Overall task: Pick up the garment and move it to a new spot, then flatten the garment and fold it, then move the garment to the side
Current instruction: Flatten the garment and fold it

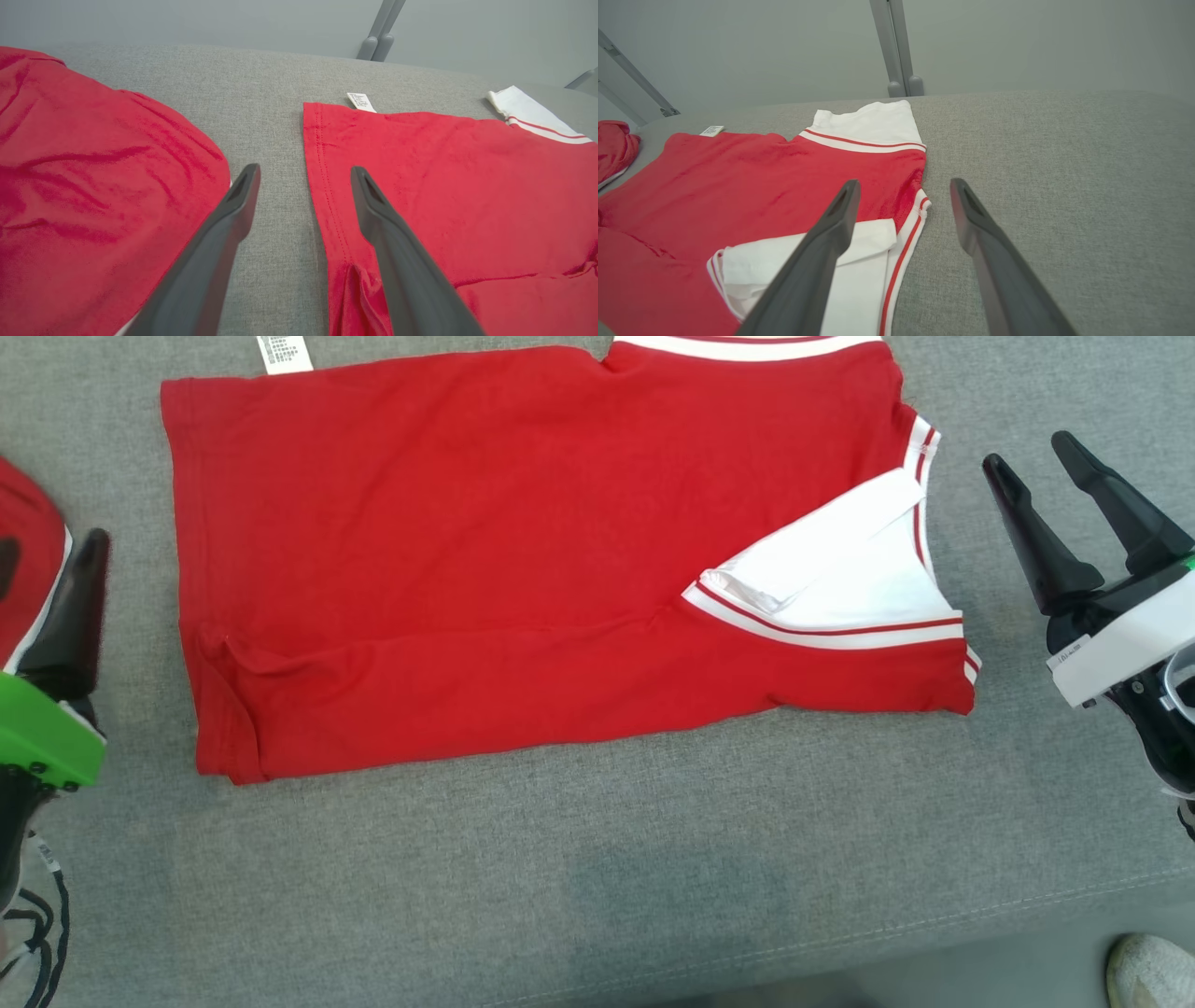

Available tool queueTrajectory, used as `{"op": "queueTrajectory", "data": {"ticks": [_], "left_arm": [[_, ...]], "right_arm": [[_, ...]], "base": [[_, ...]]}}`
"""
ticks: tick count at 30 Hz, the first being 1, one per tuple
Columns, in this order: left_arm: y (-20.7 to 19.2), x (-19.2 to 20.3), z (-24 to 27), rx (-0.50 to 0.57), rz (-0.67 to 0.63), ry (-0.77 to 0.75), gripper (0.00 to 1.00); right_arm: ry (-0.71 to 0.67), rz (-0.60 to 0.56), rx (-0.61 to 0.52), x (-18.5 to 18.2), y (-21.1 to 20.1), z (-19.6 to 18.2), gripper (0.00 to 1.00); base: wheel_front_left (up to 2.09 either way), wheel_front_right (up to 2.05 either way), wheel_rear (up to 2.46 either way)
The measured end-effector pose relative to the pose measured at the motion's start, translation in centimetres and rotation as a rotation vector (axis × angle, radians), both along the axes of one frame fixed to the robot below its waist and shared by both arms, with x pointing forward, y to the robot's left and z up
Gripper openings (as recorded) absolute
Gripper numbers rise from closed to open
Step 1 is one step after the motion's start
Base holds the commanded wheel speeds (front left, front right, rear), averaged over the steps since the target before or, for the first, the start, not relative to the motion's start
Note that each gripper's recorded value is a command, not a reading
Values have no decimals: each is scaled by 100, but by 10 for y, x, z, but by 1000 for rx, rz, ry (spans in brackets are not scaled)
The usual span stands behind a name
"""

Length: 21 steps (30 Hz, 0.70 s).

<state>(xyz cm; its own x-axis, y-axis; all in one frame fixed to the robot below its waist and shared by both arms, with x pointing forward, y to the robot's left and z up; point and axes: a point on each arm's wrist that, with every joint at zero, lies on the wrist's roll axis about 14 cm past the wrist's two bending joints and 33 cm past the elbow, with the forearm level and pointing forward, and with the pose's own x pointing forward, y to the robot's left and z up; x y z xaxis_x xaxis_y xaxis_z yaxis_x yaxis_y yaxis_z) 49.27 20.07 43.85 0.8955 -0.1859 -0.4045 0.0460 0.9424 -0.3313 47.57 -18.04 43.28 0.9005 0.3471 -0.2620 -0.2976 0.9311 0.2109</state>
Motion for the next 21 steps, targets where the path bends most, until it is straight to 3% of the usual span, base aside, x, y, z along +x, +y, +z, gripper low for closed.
{"op": "queueTrajectory", "data": {"ticks": [14, 21], "left_arm": [[-20, -68, -35, -222, 107, 144, 100], [-31, -84, -39, -251, 95, 174, 100]], "right_arm": [[162, -46, -38, -62, -9, -46, 100], [216, -38, -27, -80, 1, -59, 100]], "base": [[0, 0, 0], [0, 0, 0]]}}
